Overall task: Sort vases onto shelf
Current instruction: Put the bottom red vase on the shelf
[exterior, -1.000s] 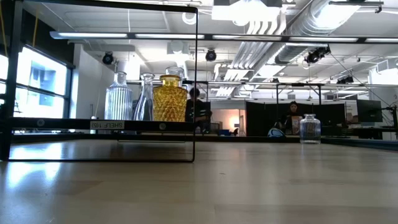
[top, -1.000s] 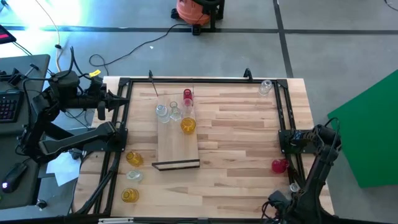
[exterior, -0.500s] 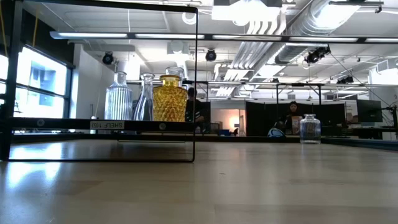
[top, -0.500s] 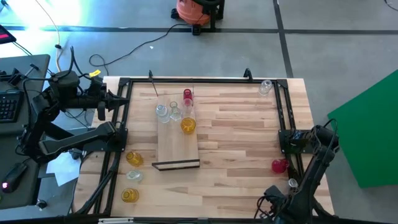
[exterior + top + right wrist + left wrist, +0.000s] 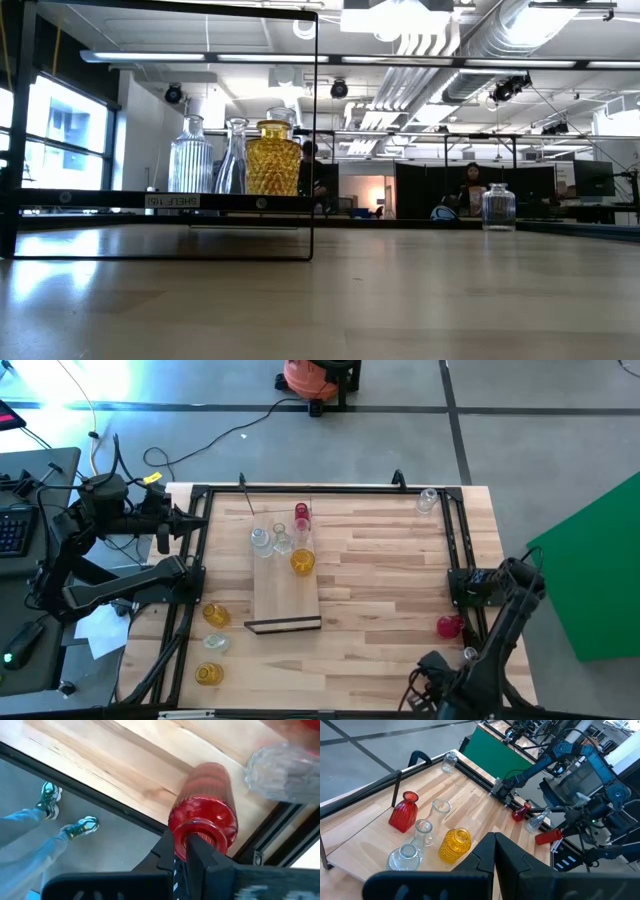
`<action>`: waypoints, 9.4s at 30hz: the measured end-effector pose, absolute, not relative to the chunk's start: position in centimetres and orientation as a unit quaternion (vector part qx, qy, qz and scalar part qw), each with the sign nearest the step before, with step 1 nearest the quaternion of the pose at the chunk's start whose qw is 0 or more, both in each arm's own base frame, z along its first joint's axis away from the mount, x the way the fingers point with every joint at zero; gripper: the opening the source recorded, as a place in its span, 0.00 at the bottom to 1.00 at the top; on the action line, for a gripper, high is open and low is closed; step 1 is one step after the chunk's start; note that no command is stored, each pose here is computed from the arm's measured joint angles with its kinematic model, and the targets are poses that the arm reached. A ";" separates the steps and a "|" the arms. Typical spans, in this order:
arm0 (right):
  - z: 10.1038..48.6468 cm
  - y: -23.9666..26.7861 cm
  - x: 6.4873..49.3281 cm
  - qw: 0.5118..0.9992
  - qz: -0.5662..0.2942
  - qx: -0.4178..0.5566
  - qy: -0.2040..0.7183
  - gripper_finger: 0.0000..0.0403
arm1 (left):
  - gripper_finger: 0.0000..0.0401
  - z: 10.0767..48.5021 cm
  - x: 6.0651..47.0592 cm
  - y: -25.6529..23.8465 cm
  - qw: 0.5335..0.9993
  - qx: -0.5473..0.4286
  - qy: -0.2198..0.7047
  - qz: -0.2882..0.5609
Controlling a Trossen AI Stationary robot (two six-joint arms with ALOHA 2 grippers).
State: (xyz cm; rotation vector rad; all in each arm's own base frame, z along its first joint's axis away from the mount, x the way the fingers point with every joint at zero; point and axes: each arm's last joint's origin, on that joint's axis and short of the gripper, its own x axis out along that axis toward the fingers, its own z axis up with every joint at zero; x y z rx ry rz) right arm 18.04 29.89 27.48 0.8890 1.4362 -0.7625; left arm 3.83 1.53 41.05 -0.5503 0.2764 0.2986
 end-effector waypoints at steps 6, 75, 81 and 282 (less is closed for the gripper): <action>27.9 29.2 19.9 0.633 -0.304 0.404 0.587 0.00 | 0.00 41.1 3.8 1.5 0.942 -0.270 0.136 0.146; 38.0 3.1 35.4 0.756 -0.199 0.371 0.501 0.00 | 0.00 38.3 -0.1 -1.6 0.949 -0.167 0.240 0.121; 41.0 3.1 35.3 0.794 -0.173 0.374 0.447 0.00 | 0.00 38.3 -0.1 -1.6 0.952 -0.148 0.241 0.117; 25.1 -26.1 30.7 0.658 -0.050 0.105 0.744 0.48 | 0.00 35.7 13.1 9.5 0.943 -0.234 0.183 0.150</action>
